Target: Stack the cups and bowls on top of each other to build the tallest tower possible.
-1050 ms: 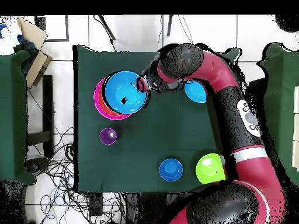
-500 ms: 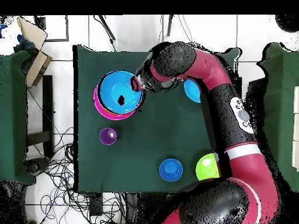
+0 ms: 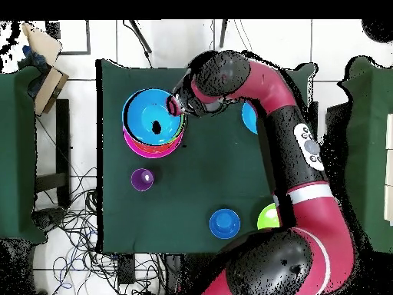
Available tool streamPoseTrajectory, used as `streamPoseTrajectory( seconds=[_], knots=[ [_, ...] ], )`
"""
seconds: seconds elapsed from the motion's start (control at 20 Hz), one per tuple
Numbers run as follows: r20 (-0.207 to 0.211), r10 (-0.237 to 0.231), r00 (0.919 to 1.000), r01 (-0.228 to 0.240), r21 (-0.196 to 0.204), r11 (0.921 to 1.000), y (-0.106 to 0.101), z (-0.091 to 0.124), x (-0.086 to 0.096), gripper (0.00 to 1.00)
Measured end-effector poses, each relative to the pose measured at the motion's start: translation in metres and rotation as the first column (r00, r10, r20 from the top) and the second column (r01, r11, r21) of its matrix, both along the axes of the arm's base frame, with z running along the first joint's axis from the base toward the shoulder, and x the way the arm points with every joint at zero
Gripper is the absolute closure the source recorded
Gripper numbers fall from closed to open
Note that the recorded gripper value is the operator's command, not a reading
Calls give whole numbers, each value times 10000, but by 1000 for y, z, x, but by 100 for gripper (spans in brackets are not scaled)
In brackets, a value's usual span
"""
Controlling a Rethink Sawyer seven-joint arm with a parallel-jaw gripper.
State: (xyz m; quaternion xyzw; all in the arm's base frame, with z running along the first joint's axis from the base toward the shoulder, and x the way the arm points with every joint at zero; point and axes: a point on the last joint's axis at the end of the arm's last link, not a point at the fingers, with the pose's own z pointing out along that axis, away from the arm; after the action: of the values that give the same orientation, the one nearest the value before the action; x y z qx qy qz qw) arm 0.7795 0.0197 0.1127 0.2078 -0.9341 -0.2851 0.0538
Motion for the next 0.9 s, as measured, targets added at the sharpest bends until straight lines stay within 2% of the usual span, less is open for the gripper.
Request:
streamPoseTrajectory(
  seconds=[0.9],
  knots=[
    [24, -161, 9999, 161, 64, 9999, -5, -4, 5, 100]
  ],
)
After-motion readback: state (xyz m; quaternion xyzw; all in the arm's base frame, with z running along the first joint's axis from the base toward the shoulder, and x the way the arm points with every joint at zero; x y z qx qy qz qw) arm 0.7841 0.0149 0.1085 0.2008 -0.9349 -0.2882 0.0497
